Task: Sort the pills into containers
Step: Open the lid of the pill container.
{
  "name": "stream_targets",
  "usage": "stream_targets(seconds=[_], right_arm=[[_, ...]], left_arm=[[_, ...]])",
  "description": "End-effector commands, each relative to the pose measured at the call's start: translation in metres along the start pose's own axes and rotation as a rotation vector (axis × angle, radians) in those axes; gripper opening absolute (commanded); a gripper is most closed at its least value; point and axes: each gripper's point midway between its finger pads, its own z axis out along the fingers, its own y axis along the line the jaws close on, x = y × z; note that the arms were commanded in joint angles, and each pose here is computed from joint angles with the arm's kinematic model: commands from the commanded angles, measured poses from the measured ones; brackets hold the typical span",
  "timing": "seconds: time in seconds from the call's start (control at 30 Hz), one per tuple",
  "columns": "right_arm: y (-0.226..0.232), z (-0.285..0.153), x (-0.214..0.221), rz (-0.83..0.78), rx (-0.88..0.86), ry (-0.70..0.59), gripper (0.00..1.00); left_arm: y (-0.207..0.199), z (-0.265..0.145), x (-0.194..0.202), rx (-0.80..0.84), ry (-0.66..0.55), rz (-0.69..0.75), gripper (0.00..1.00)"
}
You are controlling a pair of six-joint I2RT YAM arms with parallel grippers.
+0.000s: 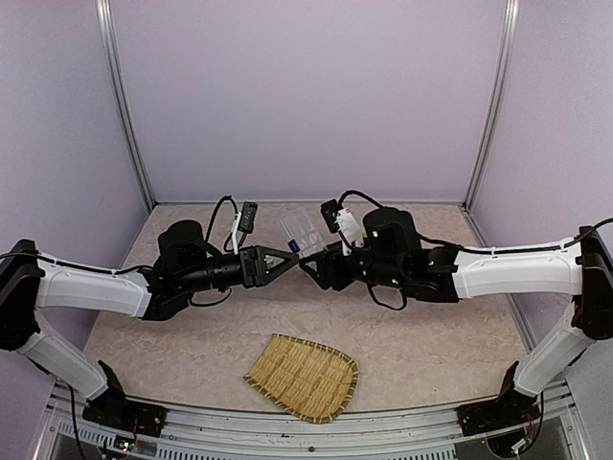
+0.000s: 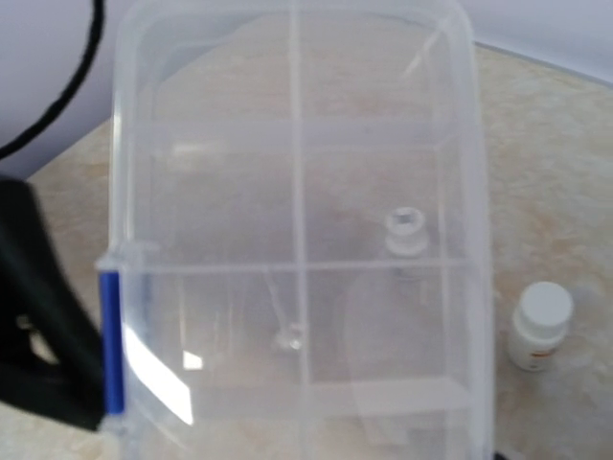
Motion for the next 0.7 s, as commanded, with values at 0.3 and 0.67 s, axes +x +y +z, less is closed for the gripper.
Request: stream_targets(seconds=[0.3, 0.67], right_arm=[[-0.013, 0.008, 0.021, -0.058, 0.132, 0.048, 0.56], [-0.01, 0.006, 0.02, -0.055, 0.137, 0.044, 0.56]], left_arm=[[0.005, 0.006, -0.009, -0.043, -0.02, 0.0, 0.26], [0.012, 0.002, -0.005, -0.076, -0.027, -0.022, 0.41]])
